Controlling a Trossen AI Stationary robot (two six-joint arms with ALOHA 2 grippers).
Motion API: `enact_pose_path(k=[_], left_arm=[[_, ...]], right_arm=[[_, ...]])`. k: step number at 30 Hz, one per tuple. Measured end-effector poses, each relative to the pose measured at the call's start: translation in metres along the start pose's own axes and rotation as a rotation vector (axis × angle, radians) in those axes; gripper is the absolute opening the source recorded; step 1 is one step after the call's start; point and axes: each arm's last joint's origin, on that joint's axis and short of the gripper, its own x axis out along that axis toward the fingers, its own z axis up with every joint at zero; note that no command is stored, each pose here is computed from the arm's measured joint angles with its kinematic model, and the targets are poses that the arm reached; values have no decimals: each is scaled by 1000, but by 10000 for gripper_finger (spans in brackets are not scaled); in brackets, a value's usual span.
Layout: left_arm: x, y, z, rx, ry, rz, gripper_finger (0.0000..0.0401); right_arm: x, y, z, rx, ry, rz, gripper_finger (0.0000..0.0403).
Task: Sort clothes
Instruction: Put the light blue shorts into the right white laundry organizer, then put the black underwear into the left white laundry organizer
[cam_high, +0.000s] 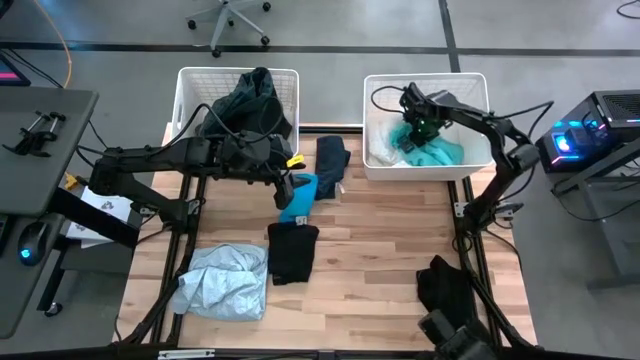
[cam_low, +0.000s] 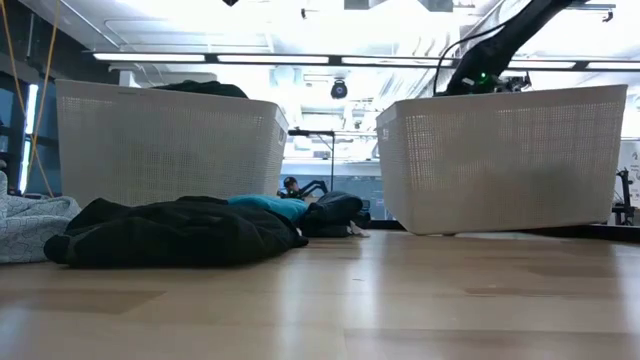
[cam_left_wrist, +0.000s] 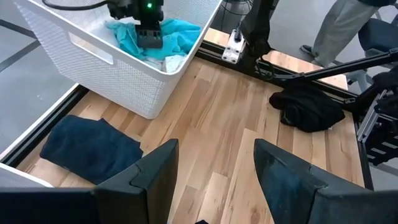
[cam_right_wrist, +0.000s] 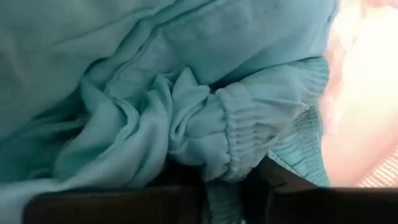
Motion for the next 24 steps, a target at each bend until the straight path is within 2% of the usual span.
enact_pose_path(k=[5,10,13,18,24], left_arm=[[0,0,0,0,0,0,199],[0,0,0,0,0,0,199],[0,0,0,0,0,0,199],[0,0,0,8,-2,0,199],[0,1,5,38,-51,-3,199]], right_arm=[[-24,-6,3,6,-46,-5,130],[-74,-18,0,27,-143,-1,197],[-108,-26,-9,63,-198,8,221],[-162,-27,-42,146,-330,87,227],[-215,3,-105,81,-576,335,226]])
